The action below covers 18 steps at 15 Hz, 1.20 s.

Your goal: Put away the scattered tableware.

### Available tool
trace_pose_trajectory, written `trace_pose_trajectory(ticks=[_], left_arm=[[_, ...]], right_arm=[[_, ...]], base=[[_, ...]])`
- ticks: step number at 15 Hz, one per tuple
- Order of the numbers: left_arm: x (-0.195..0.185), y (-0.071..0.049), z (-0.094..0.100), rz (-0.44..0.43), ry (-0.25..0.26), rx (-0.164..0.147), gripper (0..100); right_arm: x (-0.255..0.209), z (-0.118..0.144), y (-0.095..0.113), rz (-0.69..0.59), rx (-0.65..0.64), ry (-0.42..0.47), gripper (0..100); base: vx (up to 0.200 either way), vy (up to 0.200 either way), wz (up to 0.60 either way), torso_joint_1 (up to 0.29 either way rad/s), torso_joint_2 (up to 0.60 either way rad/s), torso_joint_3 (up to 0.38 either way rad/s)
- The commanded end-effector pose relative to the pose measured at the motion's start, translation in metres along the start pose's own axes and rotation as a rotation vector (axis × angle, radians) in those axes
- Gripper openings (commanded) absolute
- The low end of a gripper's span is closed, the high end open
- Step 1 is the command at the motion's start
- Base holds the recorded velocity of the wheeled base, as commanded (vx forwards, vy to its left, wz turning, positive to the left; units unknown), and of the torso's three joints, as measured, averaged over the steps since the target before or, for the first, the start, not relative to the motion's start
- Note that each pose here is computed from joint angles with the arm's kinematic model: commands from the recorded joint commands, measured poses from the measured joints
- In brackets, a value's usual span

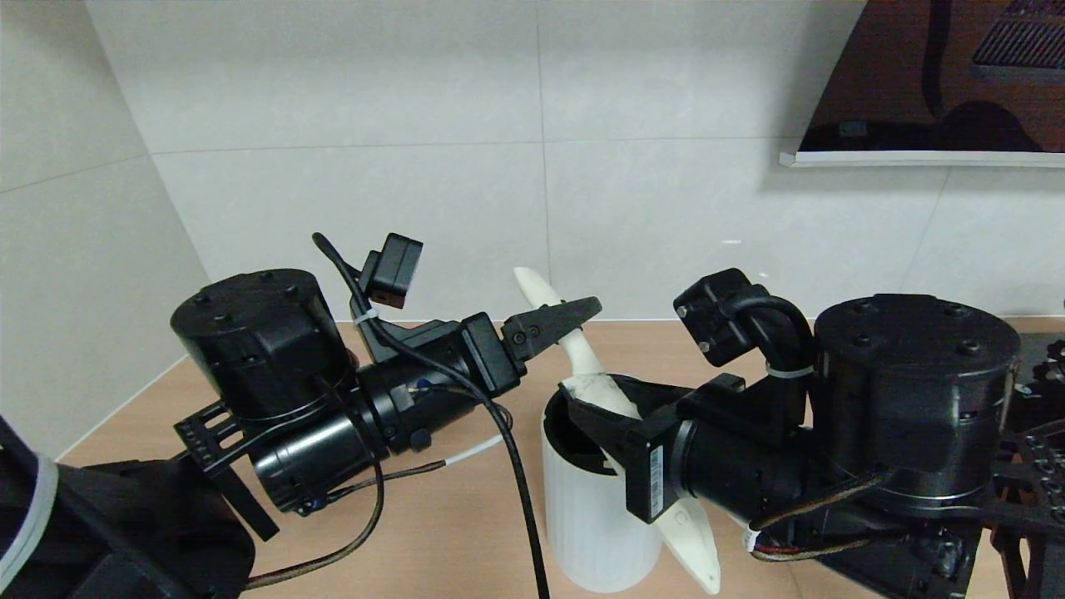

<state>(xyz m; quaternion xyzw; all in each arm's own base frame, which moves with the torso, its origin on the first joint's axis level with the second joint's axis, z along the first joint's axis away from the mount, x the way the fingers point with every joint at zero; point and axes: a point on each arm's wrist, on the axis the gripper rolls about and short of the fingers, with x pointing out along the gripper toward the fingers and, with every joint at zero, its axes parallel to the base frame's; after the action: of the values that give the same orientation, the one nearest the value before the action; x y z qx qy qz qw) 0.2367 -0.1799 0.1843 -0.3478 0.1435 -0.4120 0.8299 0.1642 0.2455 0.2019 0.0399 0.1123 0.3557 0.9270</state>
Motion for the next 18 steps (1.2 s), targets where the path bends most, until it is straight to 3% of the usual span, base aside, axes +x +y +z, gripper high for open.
trace_pose_trajectory(ticks=[1, 11, 12, 18], left_arm=[[0.0017, 0.0018, -0.0015, 0.005, 0.003, -0.002, 100], [0.0039, 0.0021, -0.0038, 0.004, -0.011, 0.002, 100], [0.0041, 0.0015, -0.0044, 0.002, -0.009, 0.002, 0], [0.0048, 0.0016, -0.0056, 0.002, -0.005, 0.001, 0]], right_arm=[[0.0005, -0.0012, 0.0018, 0.006, -0.001, 0.004, 0], [0.0015, -0.0046, 0.0067, 0.020, 0.007, 0.016, 0], [0.0014, -0.0054, 0.0085, 0.026, 0.007, 0.018, 0], [0.0003, -0.0061, 0.0104, 0.033, 0.007, 0.020, 0]], base=[[0.000, 0.000, 0.00, 0.000, 0.00, 0.000], [0.000, 0.000, 0.00, 0.000, 0.00, 0.000], [0.000, 0.000, 0.00, 0.000, 0.00, 0.000], [0.000, 0.000, 0.00, 0.000, 0.00, 0.000]])
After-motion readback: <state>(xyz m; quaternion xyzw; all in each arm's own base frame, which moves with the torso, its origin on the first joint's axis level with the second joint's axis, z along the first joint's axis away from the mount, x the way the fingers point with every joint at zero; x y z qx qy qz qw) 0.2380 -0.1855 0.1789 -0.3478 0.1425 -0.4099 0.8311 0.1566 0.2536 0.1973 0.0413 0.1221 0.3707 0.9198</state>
